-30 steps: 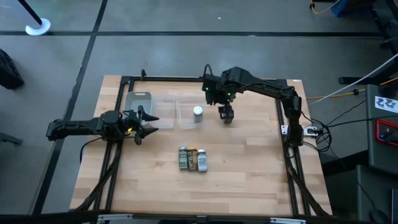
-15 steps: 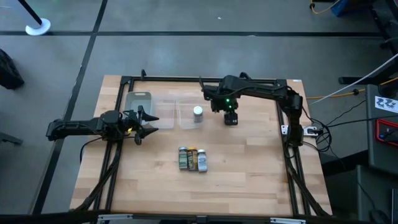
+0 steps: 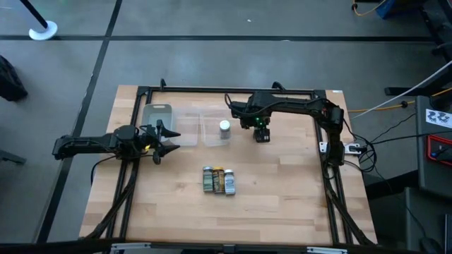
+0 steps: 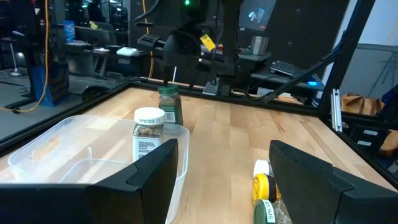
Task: Sort spices by type
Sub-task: Put the top green seasoning bottle into the left transparent bin
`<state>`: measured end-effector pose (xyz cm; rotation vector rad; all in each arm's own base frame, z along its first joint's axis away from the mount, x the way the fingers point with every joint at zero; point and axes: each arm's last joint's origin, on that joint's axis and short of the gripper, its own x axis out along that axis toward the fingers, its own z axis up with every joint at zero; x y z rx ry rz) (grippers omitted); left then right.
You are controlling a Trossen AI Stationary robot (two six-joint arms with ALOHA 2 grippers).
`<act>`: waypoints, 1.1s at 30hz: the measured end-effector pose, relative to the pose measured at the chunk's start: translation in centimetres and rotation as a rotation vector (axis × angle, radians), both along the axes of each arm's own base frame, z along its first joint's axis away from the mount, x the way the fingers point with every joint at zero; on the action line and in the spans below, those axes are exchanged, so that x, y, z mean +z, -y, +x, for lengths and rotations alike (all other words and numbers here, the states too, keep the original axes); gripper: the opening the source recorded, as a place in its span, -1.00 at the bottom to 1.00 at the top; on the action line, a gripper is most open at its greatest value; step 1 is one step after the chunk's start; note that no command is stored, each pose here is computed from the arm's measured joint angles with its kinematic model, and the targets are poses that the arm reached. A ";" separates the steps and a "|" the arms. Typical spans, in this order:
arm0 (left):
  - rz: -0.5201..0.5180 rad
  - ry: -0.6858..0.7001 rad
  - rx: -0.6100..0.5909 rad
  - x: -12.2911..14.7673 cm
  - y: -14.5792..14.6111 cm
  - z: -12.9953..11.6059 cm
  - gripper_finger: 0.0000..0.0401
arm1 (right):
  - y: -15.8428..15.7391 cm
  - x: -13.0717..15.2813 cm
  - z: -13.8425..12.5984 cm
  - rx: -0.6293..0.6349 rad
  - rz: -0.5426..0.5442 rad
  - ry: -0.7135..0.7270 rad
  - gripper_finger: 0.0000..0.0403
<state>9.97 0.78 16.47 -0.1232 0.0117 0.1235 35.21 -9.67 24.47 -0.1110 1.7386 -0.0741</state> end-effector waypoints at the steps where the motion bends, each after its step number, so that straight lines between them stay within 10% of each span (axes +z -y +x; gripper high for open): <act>1: 0.000 0.000 0.001 0.0 0.0 0.0 0.18 | 0.0 0.0 -0.1 0.000 0.003 -0.007 0.29; 33: 0.000 0.000 0.000 0.0 0.0 0.0 0.18 | 0.3 1.3 1.1 0.053 -0.034 0.103 0.29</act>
